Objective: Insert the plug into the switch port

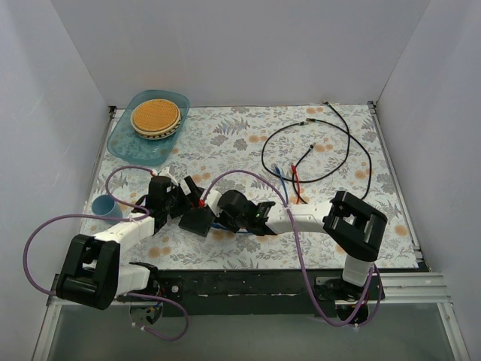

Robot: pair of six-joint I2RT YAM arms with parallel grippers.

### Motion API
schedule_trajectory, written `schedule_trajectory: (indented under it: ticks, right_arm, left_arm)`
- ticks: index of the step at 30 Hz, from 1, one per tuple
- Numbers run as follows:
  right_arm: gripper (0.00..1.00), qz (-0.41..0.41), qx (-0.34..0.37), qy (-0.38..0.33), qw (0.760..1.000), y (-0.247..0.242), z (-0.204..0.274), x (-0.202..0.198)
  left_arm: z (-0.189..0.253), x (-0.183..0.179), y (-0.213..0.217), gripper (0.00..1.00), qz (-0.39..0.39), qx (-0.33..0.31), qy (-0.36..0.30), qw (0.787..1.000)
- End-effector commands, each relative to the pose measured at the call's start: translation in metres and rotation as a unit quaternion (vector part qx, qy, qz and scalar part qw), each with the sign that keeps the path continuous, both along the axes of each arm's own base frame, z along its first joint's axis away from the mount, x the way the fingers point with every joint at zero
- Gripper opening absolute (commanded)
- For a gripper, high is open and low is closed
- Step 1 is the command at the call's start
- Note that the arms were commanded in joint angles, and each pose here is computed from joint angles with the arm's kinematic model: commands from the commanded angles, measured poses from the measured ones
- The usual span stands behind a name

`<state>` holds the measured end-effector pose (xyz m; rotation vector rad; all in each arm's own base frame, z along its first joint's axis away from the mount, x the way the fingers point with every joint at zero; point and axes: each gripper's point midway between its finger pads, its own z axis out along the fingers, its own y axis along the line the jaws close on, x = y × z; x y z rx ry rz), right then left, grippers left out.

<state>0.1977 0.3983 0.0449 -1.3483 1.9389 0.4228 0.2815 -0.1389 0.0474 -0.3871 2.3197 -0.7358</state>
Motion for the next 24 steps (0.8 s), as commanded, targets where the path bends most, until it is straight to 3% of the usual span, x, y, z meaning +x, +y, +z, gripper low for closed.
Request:
schedule_trajectory:
  ticks: [1,6,14,24]
  right_arm:
    - [0.01,0.007,0.107,-0.03,0.994,0.043,0.042,0.008]
    - [0.01,0.001,0.099,-0.023,0.995,0.043,0.031,0.008]
    - [0.01,0.0,0.103,-0.022,0.994,0.046,0.03,0.009]
    - [0.01,-0.001,0.112,-0.031,0.993,0.054,0.039,0.014]
  left_arm:
    - [-0.017,-0.039,-0.015,0.98,-0.045,-0.03,0.071,0.996]
    - [-0.009,-0.039,-0.02,0.97,-0.053,-0.05,0.056,0.996]
    - [0.003,-0.047,-0.031,0.8,-0.079,-0.085,0.041,0.992]
    - [0.003,-0.055,-0.037,0.77,-0.099,-0.101,0.048,0.989]
